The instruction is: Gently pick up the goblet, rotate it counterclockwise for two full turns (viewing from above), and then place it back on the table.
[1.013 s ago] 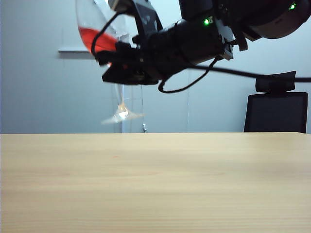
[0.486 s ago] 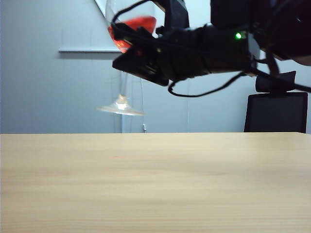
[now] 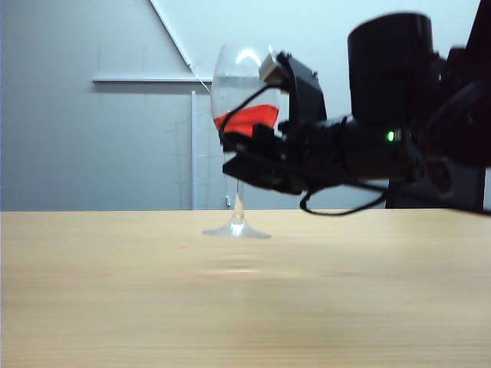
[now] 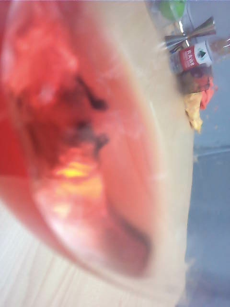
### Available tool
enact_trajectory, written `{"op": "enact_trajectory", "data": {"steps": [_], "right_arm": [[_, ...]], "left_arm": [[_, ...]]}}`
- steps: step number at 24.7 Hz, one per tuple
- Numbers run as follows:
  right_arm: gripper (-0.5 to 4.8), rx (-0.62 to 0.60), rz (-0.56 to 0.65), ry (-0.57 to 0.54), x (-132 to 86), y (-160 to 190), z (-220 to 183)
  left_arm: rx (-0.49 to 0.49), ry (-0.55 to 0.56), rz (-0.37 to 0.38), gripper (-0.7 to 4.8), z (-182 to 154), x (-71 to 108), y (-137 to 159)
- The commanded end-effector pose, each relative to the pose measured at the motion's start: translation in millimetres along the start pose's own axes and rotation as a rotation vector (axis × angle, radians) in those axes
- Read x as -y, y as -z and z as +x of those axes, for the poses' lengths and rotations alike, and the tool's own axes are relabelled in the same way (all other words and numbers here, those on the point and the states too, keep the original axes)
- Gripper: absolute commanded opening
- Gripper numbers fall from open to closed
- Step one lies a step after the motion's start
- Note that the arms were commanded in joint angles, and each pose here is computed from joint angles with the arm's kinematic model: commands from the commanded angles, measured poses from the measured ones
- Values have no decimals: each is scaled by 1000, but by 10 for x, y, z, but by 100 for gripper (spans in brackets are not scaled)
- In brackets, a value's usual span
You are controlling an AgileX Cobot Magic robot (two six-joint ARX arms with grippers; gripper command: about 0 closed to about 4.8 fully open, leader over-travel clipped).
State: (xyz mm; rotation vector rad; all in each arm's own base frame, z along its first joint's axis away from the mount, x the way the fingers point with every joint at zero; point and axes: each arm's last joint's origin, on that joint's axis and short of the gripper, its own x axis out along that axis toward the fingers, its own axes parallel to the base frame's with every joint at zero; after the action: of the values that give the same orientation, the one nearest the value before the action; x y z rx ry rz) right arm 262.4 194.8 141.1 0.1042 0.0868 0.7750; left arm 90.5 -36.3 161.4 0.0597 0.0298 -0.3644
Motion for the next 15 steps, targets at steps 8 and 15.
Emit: {"op": "enact_trajectory", "data": {"steps": [8, 15], "right_arm": [[-5, 71, -138, -25, 17, 22, 58], [-5, 47, -162, -24, 22, 49, 75]], "left_arm": [[11, -64, -3, -5, -2, -66, -16], [9, -92, -3, -5, -4, -93, -14]]}}
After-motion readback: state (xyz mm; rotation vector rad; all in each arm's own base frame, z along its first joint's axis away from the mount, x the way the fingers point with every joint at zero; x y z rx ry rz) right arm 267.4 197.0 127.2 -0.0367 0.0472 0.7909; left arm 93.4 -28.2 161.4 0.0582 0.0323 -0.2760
